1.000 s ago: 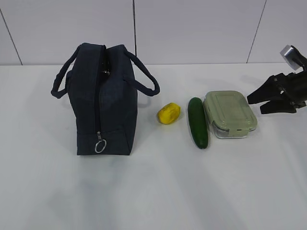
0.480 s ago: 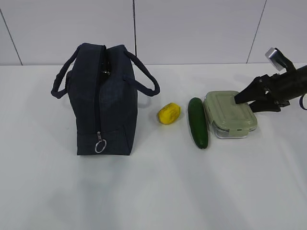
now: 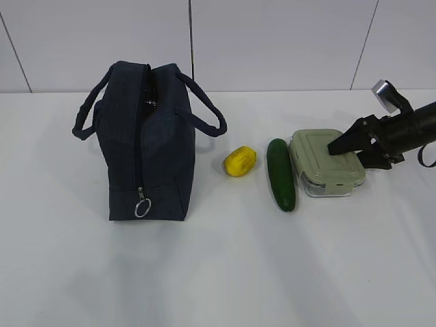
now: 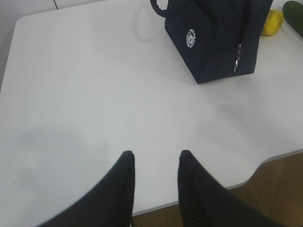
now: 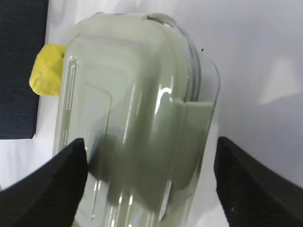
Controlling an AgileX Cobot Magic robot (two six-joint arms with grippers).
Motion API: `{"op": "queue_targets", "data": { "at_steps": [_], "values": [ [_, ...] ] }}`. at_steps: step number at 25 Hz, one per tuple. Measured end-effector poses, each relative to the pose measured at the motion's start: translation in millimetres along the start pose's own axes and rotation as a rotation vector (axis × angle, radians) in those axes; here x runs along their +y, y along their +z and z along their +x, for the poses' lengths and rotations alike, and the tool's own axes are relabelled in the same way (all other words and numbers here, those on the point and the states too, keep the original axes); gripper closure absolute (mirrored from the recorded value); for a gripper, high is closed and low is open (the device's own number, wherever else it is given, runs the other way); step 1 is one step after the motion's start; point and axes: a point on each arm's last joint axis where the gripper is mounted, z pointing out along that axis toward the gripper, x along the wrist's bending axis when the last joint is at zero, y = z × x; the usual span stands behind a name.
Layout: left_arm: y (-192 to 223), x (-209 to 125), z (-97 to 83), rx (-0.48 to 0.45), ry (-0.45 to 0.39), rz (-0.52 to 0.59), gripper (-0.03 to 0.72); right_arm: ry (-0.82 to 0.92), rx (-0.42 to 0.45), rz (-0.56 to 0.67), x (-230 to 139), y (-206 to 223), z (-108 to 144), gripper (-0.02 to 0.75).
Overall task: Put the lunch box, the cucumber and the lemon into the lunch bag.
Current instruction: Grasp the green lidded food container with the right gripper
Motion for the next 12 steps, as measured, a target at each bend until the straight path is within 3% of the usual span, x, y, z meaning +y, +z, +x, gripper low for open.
{"op": "queue_targets", "data": {
  "at_steps": [12],
  "values": [
    [0, 0, 0.0, 0.0, 0.0, 0.0, 0.463, 0.021, 0.049, 0.011, -1, 17, 2, 0.118]
  ]
}}
